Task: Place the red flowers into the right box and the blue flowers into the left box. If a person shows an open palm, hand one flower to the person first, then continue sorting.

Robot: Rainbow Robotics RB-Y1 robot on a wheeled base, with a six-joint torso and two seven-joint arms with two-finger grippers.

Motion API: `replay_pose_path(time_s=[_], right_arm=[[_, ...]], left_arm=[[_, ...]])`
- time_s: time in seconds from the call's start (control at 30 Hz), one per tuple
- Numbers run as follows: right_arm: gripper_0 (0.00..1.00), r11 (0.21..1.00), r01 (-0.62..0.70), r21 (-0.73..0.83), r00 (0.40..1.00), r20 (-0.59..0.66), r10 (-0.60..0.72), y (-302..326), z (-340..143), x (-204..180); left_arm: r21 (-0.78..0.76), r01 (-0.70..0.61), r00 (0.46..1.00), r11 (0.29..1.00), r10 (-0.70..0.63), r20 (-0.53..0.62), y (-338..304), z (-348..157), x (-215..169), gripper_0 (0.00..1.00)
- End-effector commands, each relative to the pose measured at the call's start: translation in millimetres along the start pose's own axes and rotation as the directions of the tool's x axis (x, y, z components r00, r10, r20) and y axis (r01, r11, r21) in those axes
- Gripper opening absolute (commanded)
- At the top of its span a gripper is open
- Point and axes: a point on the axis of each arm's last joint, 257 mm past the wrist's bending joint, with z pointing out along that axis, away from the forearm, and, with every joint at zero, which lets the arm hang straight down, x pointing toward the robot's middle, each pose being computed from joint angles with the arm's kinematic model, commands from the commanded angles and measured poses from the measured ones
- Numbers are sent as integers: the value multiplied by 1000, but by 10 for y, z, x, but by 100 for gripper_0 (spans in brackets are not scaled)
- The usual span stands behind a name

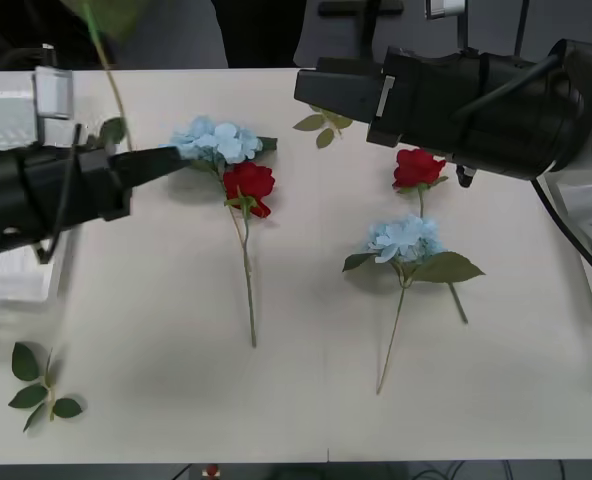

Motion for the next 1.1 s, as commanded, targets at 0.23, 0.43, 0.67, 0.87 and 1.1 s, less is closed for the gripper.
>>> replay_pose_path(time_s=[0.23,0.43,0.67,0.87,1.1], right_arm=[[100,987,83,135,990,-124,-66,-316,-629,124],[100,948,50,315,967,-252,33,-828,-1151,442],[100,859,-38,510,919,-320,231,-1346,-1570,661],[100,744,-35,667,866,-351,356,-1623,-1806,711],[100,580,-39,813,802,-321,504,-1830,-1996,829]], left_arm=[[-576,84,967,813,-206,-150,1056,-1560,-41,0],[-827,83,950,556,-294,-102,1512,-2451,-84,0],[-944,73,935,321,-353,-47,1811,-3198,13,0],[-966,103,924,235,-382,5,2121,-3468,166,0],[-969,146,915,198,-401,56,2519,-3548,360,0]])
